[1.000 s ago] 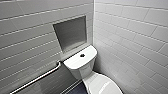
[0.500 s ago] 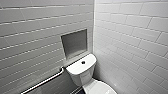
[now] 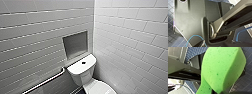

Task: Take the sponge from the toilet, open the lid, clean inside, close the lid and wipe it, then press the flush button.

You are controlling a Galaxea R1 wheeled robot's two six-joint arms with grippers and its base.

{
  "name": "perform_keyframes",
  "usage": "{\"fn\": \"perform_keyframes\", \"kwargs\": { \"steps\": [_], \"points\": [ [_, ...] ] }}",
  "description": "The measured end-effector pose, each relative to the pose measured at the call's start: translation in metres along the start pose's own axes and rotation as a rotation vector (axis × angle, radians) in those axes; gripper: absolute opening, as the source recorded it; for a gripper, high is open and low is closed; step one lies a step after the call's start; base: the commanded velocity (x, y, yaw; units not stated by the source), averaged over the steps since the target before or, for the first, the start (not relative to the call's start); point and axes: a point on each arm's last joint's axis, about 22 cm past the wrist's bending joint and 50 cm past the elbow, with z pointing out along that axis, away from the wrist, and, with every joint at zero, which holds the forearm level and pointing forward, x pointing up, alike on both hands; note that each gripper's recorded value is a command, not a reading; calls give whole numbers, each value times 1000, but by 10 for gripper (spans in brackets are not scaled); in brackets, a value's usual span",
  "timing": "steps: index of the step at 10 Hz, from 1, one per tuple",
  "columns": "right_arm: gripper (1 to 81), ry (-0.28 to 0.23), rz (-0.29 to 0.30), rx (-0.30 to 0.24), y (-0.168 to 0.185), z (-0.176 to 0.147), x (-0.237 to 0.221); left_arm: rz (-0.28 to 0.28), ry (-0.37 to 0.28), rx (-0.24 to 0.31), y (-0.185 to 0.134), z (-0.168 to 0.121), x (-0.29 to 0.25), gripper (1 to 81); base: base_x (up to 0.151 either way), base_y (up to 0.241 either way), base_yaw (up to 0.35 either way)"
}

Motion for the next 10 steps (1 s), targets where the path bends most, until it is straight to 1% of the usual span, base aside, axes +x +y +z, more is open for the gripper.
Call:
{"fn": "perform_keyframes", "kwargs": {
  "steps": [1,3,5,6,7,8,10],
  "points": [
    [10,-12,5,-13,2,-1,-13,-6,-17,13,0,-5,-13,811,0,0,0],
    [10,-32,19,-13,-4,-4,-36,-15,-45,38,4,-9,-35,811,0,0,0],
    [10,-54,34,-12,-12,-4,-61,-23,-82,77,4,-14,-58,811,0,0,0],
    [10,-59,35,-22,-10,-4,-69,-25,-93,90,4,-16,-65,811,0,0,0],
    [10,-52,27,-37,-5,-5,-71,-23,-93,93,9,-16,-68,811,0,0,0],
    [10,-35,15,-42,-5,-5,-68,-16,-75,88,12,-16,-64,811,0,0,0],
    [10,4,-7,-25,-16,-3,-63,2,-40,98,8,-21,-58,811,0,0,0]
  ]
}}
